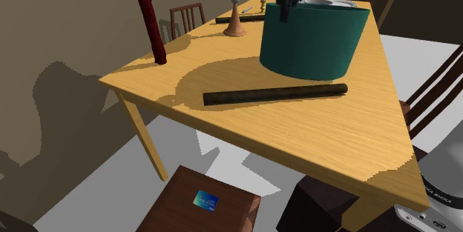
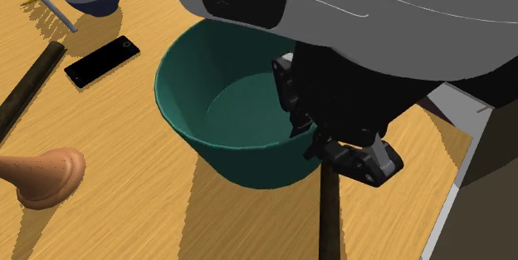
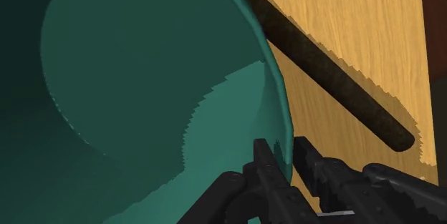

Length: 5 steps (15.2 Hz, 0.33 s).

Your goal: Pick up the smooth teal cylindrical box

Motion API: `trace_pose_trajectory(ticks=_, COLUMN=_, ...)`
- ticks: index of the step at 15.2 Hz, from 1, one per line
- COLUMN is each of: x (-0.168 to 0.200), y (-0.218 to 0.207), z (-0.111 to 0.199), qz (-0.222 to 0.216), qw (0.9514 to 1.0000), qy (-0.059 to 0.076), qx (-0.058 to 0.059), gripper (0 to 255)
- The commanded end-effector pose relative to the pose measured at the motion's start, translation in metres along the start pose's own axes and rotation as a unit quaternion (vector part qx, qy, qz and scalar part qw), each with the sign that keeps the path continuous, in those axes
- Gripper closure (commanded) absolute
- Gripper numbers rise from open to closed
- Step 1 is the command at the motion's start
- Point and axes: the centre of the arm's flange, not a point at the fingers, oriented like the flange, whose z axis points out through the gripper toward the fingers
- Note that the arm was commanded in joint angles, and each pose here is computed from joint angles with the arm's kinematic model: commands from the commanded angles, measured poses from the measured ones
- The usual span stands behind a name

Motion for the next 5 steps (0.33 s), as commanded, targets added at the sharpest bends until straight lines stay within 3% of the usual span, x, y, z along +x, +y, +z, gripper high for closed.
trace_pose_trajectory(ticks=1, x=0.0, y=0.001, z=-0.012, qz=0.0, qw=1.0, qy=0.002, qx=0.0, gripper=255)
trace_pose_trajectory(ticks=5, x=0.0, y=0.001, z=-0.023, qz=0.0, qw=1.0, qy=0.002, qx=0.0, gripper=255)
